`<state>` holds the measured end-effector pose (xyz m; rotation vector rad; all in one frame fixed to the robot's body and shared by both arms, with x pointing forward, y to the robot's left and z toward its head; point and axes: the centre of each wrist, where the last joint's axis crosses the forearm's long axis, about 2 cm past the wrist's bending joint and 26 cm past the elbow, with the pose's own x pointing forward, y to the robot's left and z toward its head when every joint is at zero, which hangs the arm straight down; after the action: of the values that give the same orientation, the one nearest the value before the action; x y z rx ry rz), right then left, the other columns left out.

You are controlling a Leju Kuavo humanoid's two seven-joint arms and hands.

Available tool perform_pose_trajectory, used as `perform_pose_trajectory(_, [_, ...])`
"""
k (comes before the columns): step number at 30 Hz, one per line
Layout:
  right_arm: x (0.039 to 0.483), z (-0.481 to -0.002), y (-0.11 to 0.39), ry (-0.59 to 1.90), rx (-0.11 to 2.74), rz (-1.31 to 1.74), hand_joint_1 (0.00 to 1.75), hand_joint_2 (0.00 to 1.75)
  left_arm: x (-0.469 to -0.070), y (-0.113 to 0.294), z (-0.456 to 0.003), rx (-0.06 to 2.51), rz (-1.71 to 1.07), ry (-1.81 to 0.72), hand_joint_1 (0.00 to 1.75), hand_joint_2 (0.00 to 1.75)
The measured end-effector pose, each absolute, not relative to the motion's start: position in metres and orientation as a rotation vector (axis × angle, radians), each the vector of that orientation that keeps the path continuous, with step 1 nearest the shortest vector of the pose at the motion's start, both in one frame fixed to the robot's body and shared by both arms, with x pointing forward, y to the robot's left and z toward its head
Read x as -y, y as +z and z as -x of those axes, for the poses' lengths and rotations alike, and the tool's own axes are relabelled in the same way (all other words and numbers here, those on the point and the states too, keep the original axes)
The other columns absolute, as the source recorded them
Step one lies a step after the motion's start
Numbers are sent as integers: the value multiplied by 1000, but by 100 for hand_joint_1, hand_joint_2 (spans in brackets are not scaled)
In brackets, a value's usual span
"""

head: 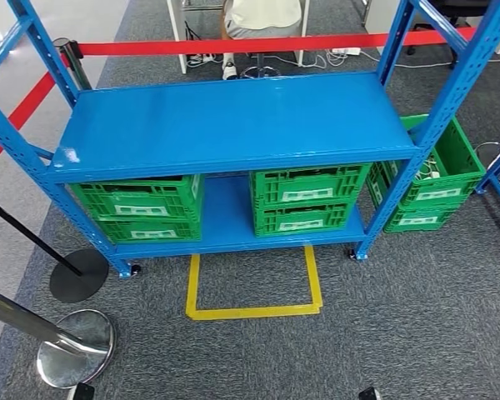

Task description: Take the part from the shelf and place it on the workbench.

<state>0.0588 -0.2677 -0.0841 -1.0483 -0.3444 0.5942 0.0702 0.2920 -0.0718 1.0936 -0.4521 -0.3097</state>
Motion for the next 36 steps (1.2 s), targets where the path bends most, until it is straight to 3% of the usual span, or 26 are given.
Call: perform_pose_trajectory(36, [273,-58,-86,545,324,1036,0,0,-286,-77,-68,409,-1056,-256,0,0])
